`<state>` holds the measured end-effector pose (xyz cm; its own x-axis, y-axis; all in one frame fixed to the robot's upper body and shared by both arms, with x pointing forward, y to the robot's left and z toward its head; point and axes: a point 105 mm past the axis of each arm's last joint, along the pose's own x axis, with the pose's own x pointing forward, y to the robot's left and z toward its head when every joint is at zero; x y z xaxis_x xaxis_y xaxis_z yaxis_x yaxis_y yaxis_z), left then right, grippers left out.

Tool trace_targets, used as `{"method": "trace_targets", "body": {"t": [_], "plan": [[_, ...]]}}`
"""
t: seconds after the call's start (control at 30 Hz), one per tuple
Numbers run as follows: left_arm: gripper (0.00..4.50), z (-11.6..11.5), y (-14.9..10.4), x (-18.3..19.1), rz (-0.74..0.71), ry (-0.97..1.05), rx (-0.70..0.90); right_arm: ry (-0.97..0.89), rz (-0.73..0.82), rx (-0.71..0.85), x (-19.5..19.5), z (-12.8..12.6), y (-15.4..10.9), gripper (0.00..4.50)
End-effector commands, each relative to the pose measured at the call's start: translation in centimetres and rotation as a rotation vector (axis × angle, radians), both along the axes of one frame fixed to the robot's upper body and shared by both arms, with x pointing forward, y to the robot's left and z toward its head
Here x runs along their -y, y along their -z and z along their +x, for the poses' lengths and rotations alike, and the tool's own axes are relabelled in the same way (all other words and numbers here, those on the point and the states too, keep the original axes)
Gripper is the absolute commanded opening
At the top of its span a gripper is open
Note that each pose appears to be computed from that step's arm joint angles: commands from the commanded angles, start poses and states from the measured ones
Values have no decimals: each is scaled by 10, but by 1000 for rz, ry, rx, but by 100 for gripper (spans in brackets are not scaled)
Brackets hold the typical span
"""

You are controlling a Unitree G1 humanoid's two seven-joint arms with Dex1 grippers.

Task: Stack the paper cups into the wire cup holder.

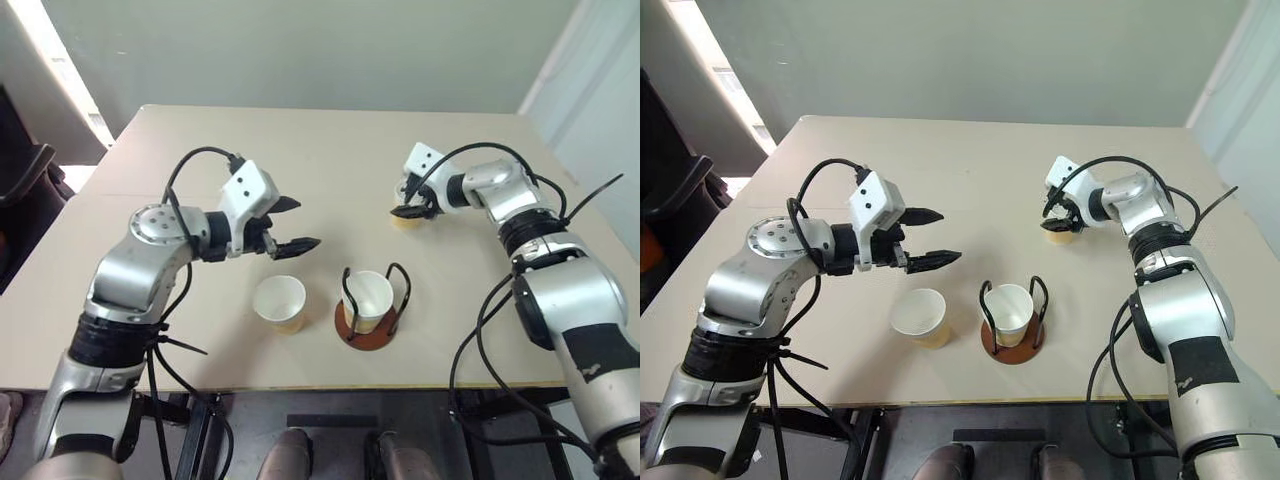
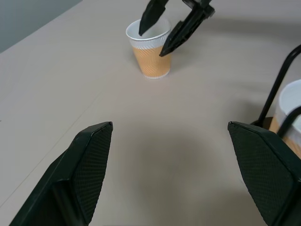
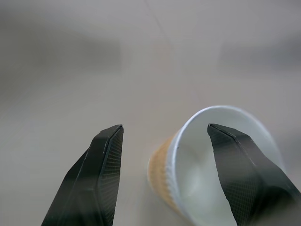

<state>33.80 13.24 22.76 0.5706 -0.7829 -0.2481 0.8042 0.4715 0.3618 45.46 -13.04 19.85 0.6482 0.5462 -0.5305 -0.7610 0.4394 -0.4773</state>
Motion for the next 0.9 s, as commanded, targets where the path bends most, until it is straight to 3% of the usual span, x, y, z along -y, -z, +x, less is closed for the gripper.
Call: {"method": "trace_targets", "body": {"t": [0.03, 0.1, 0.3, 0.33, 0.53, 0.63, 0.77, 0.9], "plan": [[421, -7, -11, -1, 2, -2, 49, 24, -23, 28, 5, 3, -5, 277], [421, -7, -12, -2, -1, -9, 50, 29, -28, 29, 7, 3, -4, 232], [421, -8, -10, -5, 6, -24, 52, 33, -52, 28, 12, 2, -2, 16], [421, -8, -10, -5, 7, -24, 52, 33, -54, 28, 12, 2, -2, 3], [421, -5, -10, -9, 22, -35, 56, 30, -75, 56, 13, 3, -6, 3], [421, -9, -17, -12, 18, -14, 61, -121, -6, 82, -2, -7, -40, 3], [421, -25, -35, -16, -7, 66, 78, -453, 68, 108, -20, -52, -96, 3], [421, -51, -48, -35, -20, 158, 47, -685, -6, 117, -28, -110, -117, 3]]}}
